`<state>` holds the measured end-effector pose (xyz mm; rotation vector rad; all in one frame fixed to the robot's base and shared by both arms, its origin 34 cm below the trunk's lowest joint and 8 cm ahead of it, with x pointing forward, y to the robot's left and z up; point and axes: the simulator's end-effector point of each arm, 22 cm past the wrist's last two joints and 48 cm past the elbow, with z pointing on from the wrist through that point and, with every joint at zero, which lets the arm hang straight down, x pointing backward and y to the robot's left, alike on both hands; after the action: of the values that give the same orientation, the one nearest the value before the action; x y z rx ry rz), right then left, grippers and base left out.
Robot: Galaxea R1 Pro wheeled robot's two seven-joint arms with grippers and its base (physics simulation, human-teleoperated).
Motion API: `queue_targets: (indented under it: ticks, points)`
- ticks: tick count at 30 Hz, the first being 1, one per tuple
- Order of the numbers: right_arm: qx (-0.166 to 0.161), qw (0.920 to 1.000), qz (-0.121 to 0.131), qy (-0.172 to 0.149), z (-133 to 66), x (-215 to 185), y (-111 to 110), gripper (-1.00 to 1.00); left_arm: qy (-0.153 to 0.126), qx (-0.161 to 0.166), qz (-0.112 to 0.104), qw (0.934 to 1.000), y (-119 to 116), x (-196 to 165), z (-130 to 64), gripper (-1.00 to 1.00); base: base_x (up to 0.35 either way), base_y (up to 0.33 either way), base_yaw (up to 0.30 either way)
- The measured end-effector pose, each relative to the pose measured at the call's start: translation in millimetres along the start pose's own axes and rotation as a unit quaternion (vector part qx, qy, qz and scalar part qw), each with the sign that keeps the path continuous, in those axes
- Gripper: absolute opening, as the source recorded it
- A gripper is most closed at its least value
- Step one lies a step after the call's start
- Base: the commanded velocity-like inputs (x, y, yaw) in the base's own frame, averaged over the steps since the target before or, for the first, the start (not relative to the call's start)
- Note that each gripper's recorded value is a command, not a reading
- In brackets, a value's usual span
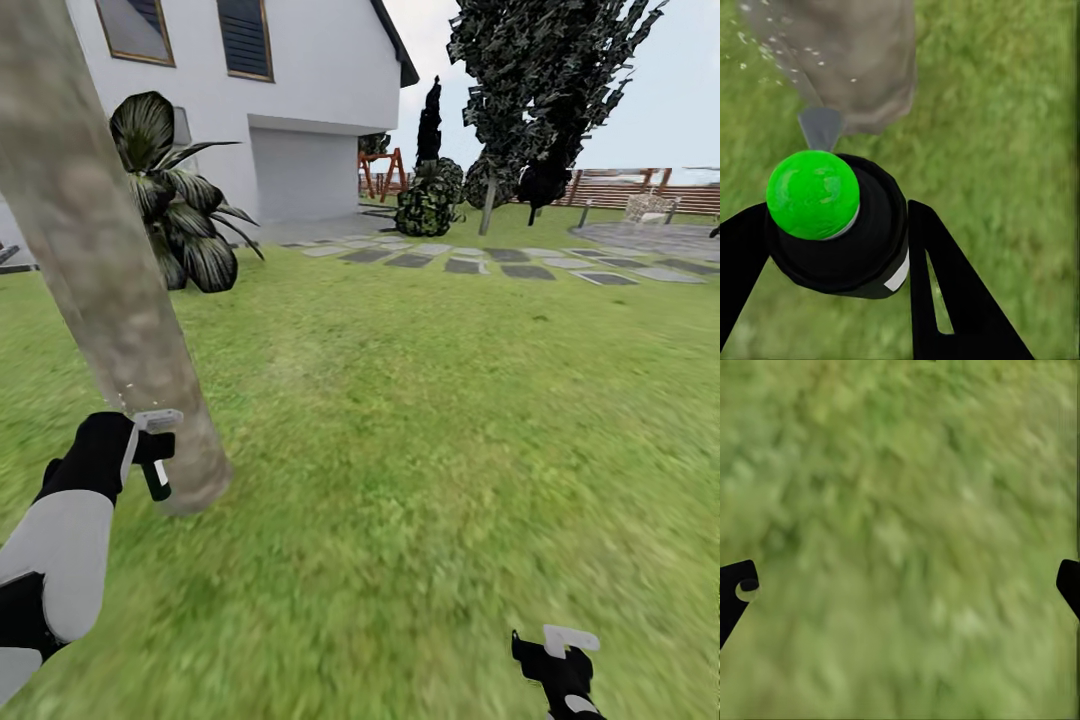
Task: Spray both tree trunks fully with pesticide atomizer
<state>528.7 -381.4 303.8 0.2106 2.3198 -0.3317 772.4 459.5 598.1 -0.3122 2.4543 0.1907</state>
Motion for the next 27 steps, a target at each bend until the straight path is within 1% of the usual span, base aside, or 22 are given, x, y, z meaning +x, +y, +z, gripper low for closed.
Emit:
queue_targets:
  ticks: [5, 8, 9, 10, 11, 13, 15, 16, 17, 19, 20, 22, 27]
  points:
    - [-0.001, 1.0, 0.0, 0.0, 0.0, 0.1, 1.1, 1.0, -0.001, -0.001, -0.001, 1.0, 2.2, -0.5, -0.1, -1.0, 0.019, -0.271, 0.02]
    - [-0.001, 1.0, 0.0, 0.0, 0.0, 0.1, 1.3, 1.0, 0.0, -0.002, -0.002, 1.0, 3.1, -0.4, -0.1, -1.0, 0.001, -0.275, 0.211]
    - [-0.001, 1.0, 0.0, 0.0, 0.0, 0.1, 1.3, 1.0, 0.001, -0.005, -0.001, 1.0, 5.4, 0.3, 0.1, -1.0, 0.0, -0.275, 0.268]
    - [-0.001, 1.0, 0.0, 0.0, 0.0, 0.2, 1.4, 1.0, 0.002, -0.029, 0.0, 0.9996, 19.0, 1.3, 0.1, -1.0, 0.0, -0.275, 0.272]
    - [-0.001, 1.0, 0.0, 0.0, 0.0, 0.2, 1.3, 1.0, 0.002, -0.037, -0.004, 0.9993, 23.3, 1.5, 0.1, -1.0, 0.0, -0.275, 0.274]
    - [-0.001, 1.0, 0.0, 0.0, 0.0, -0.1, 1.4, 1.0, 0.002, -0.045, -0.006, 0.999, 27.0, 2.0, 0.0, -1.0, 0.008, -0.275, 0.275]
    - [-0.001, 1.0, 0.0, 0.0, 0.0, -0.1, 1.3, 1.0, 0.003, -0.045, -0.009, 0.999, 27.2, 2.4, 0.0, -1.0, 0.104, -0.274, 0.275]
    - [-0.001, 1.0, 0.0, 0.0, -0.1, 0.0, 1.3, 1.0, 0.003, -0.041, -0.017, 0.999, 27.3, 3.3, 0.4, -1.0, 0.14, -0.264, 0.209]
    - [-0.001, 1.0, 0.0, 0.0, -0.1, -0.1, 1.3, 1.0, 0.004, -0.034, -0.035, 0.9988, 28.2, 5.2, 1.2, -1.0, 0.162, -0.249, 0.134]
    - [-0.001, 1.0, 0.0, 0.0, -0.2, 0.1, 1.2, 1.0, 0.004, -0.024, -0.063, 0.9977, 29.9, 8.3, 2.5, -1.0, 0.213, -0.208, 0.045]
    - [-0.001, 1.0, 0.0, 0.0, -0.2, 0.0, 1.2, 1.0, 0.004, -0.021, -0.072, 0.9972, 30.7, 9.5, 3.0, -1.0, 0.233, -0.19, 0.011]
    - [-0.001, 1.0, 0.0, 0.0, -0.2, 0.0, 1.2, 1.0, 0.004, -0.02, -0.076, 0.9969, 30.3, 9.9, 3.3, -1.0, 0.238, -0.186, 0.003]
    - [0.0, 1.0, 0.0, 0.0, 0.0, 0.1, 0.4, 1.0, 0.004, -0.021, -0.074, 0.997, 29.5, 10.3, 3.7, -1.0, 0.14, -0.231, 0.0]
